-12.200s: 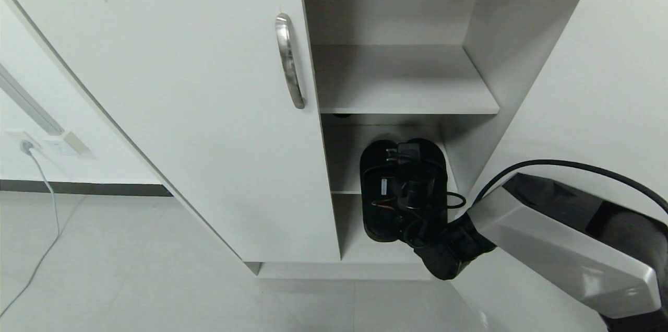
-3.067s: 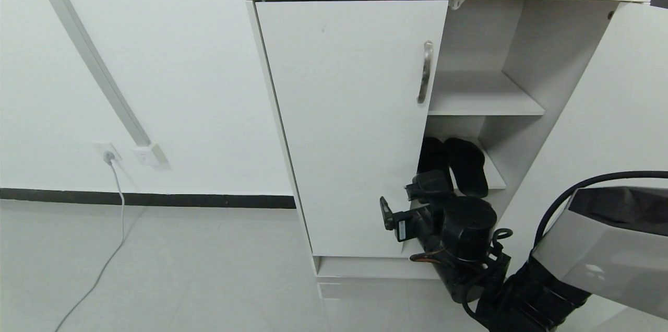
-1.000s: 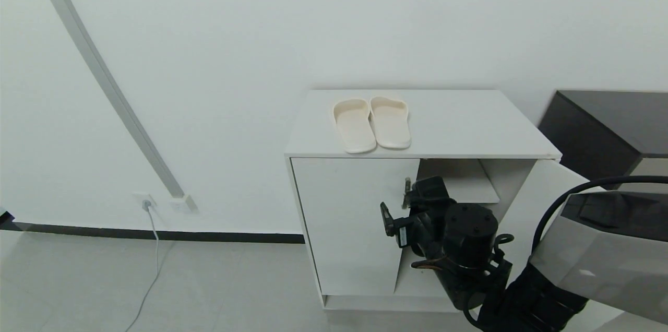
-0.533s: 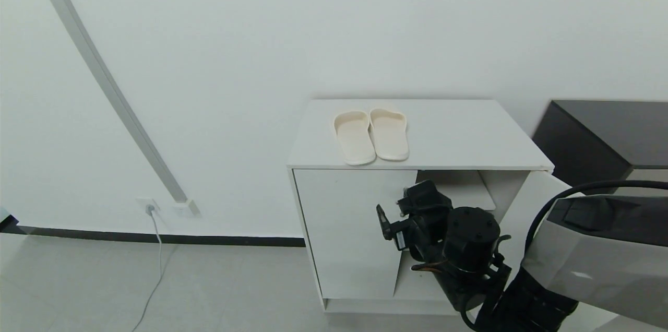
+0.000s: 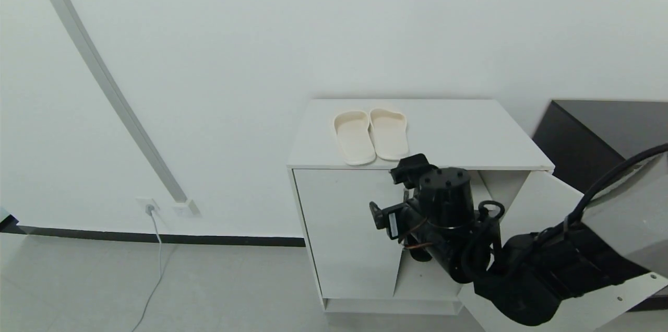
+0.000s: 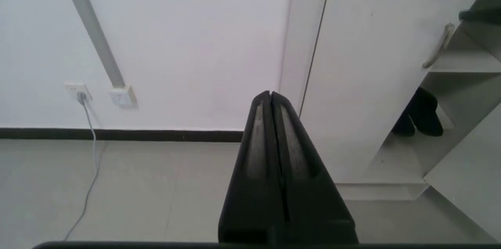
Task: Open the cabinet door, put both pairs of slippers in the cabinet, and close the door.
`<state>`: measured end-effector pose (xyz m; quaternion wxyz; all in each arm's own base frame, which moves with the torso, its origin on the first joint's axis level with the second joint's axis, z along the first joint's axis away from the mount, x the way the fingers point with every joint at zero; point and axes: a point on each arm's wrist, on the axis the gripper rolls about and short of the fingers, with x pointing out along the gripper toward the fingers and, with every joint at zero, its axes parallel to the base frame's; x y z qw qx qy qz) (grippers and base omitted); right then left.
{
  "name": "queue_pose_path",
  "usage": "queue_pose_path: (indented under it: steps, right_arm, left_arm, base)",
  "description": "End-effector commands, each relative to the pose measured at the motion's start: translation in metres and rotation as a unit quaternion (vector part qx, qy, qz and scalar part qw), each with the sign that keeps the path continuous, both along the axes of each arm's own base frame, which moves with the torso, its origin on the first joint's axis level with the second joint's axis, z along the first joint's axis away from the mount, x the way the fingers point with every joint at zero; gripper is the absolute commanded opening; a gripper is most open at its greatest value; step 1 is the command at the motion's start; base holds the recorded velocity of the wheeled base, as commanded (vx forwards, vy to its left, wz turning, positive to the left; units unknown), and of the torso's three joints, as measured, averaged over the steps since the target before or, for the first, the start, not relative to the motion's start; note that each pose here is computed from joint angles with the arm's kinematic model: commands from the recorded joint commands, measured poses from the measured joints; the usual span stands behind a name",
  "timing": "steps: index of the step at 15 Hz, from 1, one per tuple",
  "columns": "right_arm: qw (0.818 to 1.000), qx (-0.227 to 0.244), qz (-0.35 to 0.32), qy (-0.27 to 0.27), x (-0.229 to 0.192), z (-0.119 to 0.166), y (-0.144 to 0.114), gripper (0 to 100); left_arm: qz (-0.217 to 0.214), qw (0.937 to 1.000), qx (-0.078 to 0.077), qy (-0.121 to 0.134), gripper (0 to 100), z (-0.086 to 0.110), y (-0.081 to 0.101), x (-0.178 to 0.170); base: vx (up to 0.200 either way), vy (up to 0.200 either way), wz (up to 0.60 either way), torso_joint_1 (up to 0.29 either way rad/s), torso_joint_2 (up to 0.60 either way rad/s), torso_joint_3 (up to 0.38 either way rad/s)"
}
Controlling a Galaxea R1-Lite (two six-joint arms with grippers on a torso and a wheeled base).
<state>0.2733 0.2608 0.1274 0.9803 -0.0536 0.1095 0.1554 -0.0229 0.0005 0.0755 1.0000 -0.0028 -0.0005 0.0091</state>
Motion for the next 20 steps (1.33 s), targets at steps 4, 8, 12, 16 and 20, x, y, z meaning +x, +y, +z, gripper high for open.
queue_pose_path:
  steps: [4,8,12,16,20]
  right_arm:
    - [0.997,0.061,-0.016,-0.049,0.015,0.063,0.016,100]
    - [0.998,0.053,-0.017,-0.039,0.019,0.060,0.022,100]
    - [0.997,0.063,-0.019,-0.033,0.025,0.050,0.027,100]
    - [0.997,0.066,-0.019,-0.037,0.028,0.048,0.031,100]
    - [0.997,0.063,-0.020,-0.035,0.032,0.043,0.035,100]
  left_arm:
    - [0.000,1.0000,-0.001,0.000,0,0.000,0.000,0.000]
    - [0.000,1.0000,0.000,0.001,0,0.000,0.000,0.000]
    - [0.000,1.0000,0.000,0.000,0,0.000,0.000,0.000]
    - [-0.001,1.0000,-0.002,0.000,0,0.000,0.000,0.000]
    - [-0.002,1.0000,-0.002,0.000,0,0.000,0.000,0.000]
  base:
    - [0.000,0.000,0.00,0.000,0.00,0.000]
    - [0.000,0.000,0.00,0.000,0.00,0.000]
    - [0.000,0.000,0.00,0.000,0.00,0.000]
    - [0.150,0.000,0.00,-0.005,0.00,0.001]
    - [0.200,0.000,0.00,0.001,0.00,0.001]
